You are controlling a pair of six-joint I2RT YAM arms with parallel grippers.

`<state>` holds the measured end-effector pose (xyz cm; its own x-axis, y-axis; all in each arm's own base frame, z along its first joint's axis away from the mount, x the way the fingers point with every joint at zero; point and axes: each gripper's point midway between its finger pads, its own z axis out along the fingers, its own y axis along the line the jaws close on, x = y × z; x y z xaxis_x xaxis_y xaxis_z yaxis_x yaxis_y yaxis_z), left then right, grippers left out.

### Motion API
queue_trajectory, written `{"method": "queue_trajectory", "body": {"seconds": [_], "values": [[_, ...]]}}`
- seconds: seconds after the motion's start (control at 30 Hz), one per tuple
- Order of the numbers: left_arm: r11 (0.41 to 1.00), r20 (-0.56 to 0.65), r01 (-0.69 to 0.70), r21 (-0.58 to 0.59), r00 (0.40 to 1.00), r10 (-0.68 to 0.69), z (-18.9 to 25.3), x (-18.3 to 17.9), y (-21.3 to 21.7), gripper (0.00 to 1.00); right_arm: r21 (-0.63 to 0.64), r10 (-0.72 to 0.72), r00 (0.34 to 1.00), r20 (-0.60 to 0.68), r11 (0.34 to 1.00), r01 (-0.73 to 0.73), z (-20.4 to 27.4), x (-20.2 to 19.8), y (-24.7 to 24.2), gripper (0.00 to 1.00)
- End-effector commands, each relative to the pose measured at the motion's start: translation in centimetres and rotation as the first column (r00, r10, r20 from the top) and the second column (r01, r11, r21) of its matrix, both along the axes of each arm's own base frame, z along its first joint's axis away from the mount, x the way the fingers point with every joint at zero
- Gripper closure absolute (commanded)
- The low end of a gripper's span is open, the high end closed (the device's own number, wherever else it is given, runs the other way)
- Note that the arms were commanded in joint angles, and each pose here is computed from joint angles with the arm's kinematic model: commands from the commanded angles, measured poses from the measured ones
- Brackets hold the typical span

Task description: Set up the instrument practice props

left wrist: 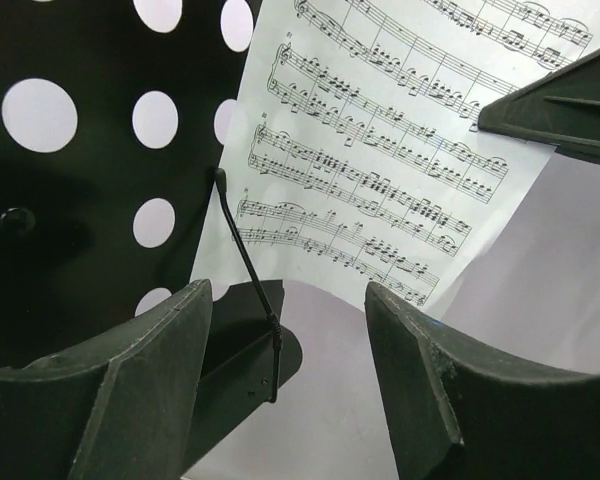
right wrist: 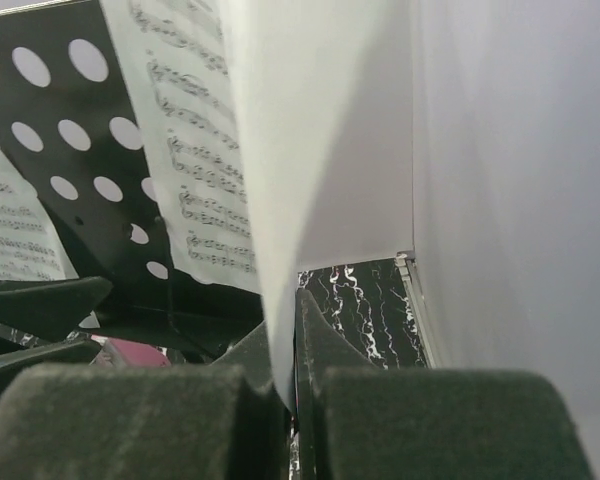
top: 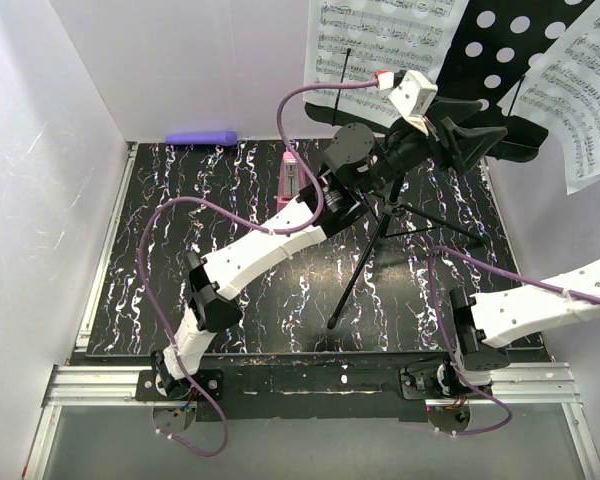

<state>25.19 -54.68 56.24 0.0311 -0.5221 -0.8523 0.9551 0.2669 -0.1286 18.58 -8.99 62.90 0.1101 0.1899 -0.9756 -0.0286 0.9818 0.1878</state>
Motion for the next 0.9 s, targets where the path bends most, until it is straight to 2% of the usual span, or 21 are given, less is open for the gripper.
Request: {"method": "queue_trajectory", "body": {"seconds": [0.0,0.33,0.67,0.87], "values": [[0.999,-0.01,0.02,-0.05,1.0,-0.02,1.1,-0.5,-0.5,0.39,-0.006,0.002,1.0,-0.009,1.0,-0.002,-0.5,0.1,-0.6,0.99],[0.992,-0.088,0.076,-0.098,0.992,-0.085,0.0,-0.3,-2.0,0.48,-0.011,-0.003,1.0,-0.007,1.0,0.003,-1.0,0.1,-0.9,0.99],[0.989,-0.135,0.066,-0.134,0.987,-0.084,-0.7,0.6,-2.9,0.67,-0.016,0.004,1.0,-0.016,1.0,-0.004,-1.3,0.1,-0.8,0.99],[0.984,-0.136,0.053,-0.169,0.988,-0.077,-0.2,0.9,-2.8,0.7,-0.019,0.007,1.0,-0.019,1.0,-0.008,-1.4,0.0,-0.7,0.99]]}}
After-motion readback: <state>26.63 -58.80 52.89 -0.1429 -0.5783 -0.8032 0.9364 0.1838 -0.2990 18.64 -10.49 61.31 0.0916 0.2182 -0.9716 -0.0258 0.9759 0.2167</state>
